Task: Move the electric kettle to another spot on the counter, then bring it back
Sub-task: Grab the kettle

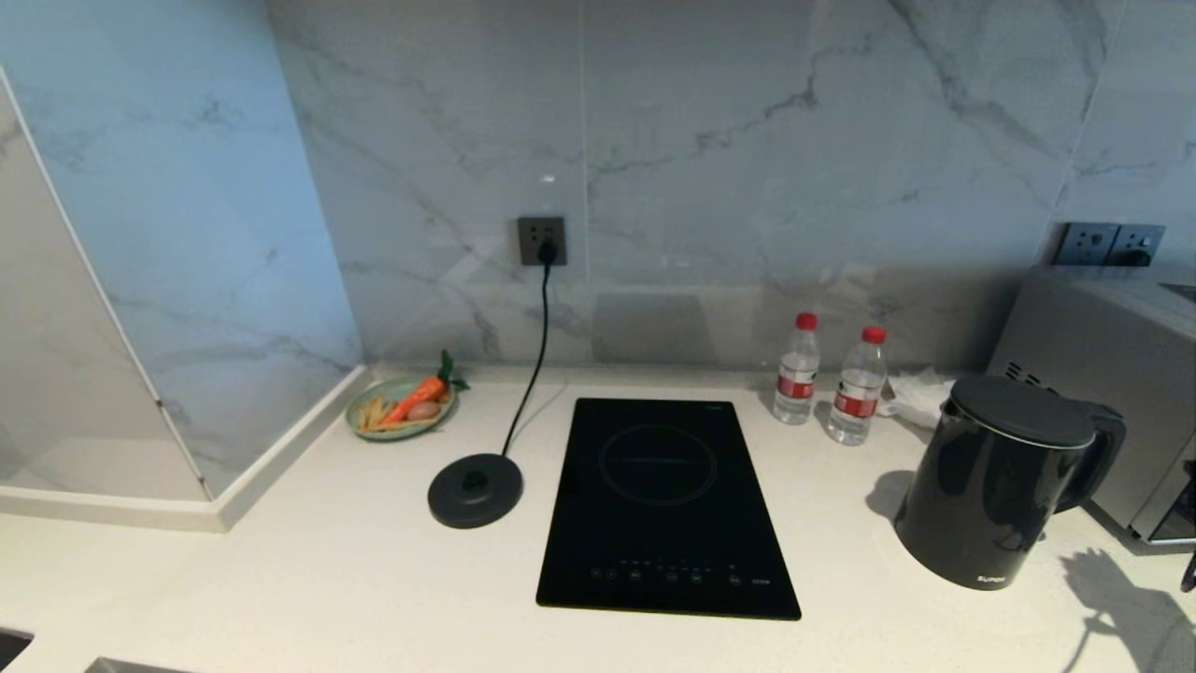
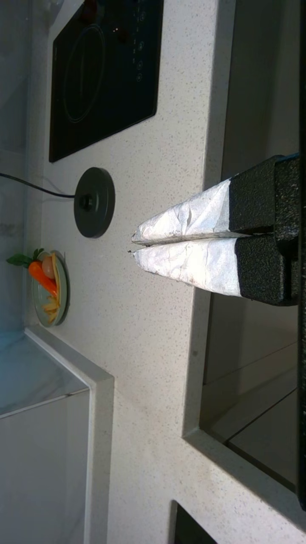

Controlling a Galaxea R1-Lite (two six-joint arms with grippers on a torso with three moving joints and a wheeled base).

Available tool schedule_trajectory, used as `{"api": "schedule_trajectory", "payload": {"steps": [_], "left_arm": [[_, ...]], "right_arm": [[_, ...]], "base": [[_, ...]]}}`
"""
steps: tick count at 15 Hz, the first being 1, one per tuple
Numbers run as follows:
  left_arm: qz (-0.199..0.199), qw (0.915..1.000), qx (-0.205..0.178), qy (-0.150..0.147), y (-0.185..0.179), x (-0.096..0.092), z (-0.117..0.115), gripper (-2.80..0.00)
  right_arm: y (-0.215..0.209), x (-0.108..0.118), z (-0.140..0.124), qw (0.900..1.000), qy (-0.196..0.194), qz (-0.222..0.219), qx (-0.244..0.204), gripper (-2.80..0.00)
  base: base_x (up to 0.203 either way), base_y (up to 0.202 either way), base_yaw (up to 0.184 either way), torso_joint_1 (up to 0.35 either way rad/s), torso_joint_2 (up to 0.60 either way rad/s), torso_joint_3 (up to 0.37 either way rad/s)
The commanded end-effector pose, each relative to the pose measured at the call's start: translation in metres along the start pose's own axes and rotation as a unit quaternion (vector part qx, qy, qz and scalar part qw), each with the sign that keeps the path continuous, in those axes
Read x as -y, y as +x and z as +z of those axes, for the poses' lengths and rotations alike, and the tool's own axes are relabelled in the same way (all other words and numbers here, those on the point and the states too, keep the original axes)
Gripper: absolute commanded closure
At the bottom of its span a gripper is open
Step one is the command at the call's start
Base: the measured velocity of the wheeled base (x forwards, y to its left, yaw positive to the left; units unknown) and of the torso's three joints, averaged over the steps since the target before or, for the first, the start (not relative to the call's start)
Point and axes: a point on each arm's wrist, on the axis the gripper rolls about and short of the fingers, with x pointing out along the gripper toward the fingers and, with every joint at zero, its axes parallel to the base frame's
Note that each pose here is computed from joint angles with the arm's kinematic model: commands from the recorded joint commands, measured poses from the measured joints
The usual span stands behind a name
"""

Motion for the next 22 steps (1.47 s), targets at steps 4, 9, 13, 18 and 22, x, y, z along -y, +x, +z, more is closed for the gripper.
{"api": "schedule_trajectory", "payload": {"steps": [4, 9, 13, 18, 22], "left_arm": [[0.001, 1.0, 0.0, 0.0, 0.0, 0.0, 0.0, 0.0], [0.0, 1.0, 0.0, 0.0, 0.0, 0.0, 0.0, 0.0], [0.0, 1.0, 0.0, 0.0, 0.0, 0.0, 0.0, 0.0], [0.0, 1.0, 0.0, 0.0, 0.0, 0.0, 0.0, 0.0], [0.0, 1.0, 0.0, 0.0, 0.0, 0.0, 0.0, 0.0]], "right_arm": [[0.01, -0.008, 0.0, 1.0, -0.008, 0.007, 0.0, 0.0], [0.011, -0.012, -0.004, 1.0, -0.01, 0.013, -0.006, -2.8], [0.016, -0.022, -0.006, 1.0, -0.02, 0.01, 0.009, -2.8], [0.029, -0.024, -0.018, 0.999, -0.028, -0.001, 0.028, -2.8], [0.035, -0.029, -0.022, 0.999, -0.03, 0.008, 0.03, -2.8]], "base": [[0.0, 0.0, 0.0, 0.0, 0.0, 0.0], [0.0, 0.0, 0.0, 0.0, 0.0, 0.0], [0.0, 0.0, 0.0, 0.0, 0.0, 0.0], [0.0, 0.0, 0.0, 0.0, 0.0, 0.0], [0.0, 0.0, 0.0, 0.0, 0.0, 0.0]]}}
